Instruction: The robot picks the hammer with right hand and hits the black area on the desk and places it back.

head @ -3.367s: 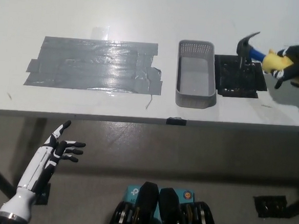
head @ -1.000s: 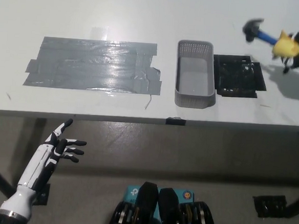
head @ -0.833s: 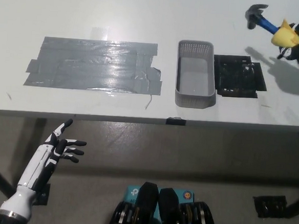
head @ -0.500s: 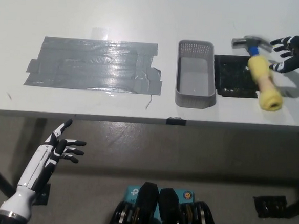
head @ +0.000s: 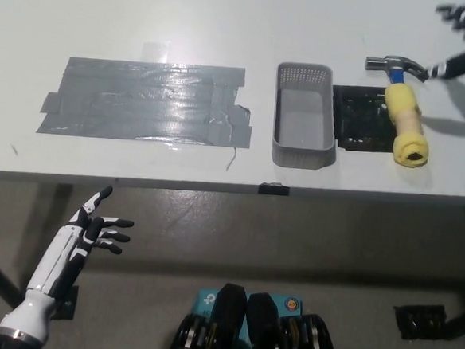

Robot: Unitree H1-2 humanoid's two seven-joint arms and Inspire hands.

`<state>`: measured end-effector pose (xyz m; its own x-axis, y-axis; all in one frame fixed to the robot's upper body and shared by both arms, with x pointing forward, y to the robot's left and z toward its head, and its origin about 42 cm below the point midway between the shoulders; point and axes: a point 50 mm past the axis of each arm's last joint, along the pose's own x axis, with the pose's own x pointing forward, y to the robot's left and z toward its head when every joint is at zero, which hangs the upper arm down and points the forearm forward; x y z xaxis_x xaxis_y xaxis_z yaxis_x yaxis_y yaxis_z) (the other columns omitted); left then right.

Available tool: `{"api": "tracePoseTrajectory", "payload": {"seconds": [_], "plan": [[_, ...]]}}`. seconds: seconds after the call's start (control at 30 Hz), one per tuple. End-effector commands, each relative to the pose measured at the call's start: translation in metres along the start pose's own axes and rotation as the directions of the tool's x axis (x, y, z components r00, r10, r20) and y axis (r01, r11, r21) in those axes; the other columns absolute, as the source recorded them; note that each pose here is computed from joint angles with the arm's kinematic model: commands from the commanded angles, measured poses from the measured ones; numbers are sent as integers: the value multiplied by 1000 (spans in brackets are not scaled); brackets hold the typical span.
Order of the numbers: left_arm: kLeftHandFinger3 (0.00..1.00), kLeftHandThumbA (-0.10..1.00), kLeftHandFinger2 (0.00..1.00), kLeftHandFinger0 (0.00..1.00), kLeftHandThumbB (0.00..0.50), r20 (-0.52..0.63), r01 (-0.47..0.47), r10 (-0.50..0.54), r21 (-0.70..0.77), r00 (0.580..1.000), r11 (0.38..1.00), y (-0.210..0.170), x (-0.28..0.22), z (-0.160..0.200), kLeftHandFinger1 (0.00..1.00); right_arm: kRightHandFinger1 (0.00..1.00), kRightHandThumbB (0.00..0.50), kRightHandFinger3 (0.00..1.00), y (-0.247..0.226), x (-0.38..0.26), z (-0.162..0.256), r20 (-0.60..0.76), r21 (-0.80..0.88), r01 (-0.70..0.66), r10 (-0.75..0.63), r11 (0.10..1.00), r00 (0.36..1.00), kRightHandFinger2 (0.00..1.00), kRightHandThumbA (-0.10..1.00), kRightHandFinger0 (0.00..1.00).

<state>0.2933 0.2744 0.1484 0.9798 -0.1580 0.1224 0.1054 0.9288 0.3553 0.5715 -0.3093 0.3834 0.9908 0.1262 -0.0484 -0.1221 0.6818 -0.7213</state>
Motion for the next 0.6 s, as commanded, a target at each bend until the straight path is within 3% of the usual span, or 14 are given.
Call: {"api": "tracePoseTrajectory", "payload": {"seconds": [0.0,0.1,0.13,0.17,0.23,0.3,0.33,0.43,0.5,0.57], "plan": [[981,1000,670,548,53,58,-4,3,15,998,1000,8,9,13,600,1000,365,1000,-85,-39,74,322,99,371,-383,923,866,1000,1000,1000],[986,1000,684,562,63,84,-14,10,39,996,999,12,18,19,624,1000,369,1000,-91,-88,111,450,154,394,-419,906,789,1000,1000,1000],[1000,1000,726,614,81,97,-13,8,48,995,999,14,23,21,679,1000,353,1000,-82,-116,120,520,201,389,-434,899,735,1000,1000,1000],[1000,1000,735,629,76,105,-13,7,54,994,998,15,27,23,692,1000,354,1000,-80,-123,122,530,219,390,-445,894,722,1000,1000,1000],[1000,1000,870,798,83,114,-14,8,50,993,999,13,33,27,837,1000,336,1000,-48,-154,121,629,258,364,-441,895,640,1000,1000,1000],[1000,1000,958,895,61,124,-12,6,45,992,999,11,41,31,942,1000,362,1000,-32,-168,117,658,237,369,-428,899,620,1000,1000,1000],[1000,1000,1000,1000,47,135,-12,5,44,991,999,11,47,34,1000,1000,350,1000,-10,-183,111,683,228,361,-413,904,602,1000,1000,1000],[1000,1000,1000,1000,84,167,-24,17,37,986,999,14,63,43,1000,1000,329,1000,12,-199,107,711,233,357,-409,905,572,1000,1000,1000],[1000,1000,1000,1000,94,178,-30,23,32,984,999,15,68,46,1000,1000,287,1000,30,-207,103,725,207,355,-386,912,570,1000,1000,1000],[1000,1000,1000,1000,108,184,-36,31,24,983,999,16,73,49,1000,1000,290,1000,44,-213,99,721,187,363,-378,913,581,1000,1000,1000]]}}
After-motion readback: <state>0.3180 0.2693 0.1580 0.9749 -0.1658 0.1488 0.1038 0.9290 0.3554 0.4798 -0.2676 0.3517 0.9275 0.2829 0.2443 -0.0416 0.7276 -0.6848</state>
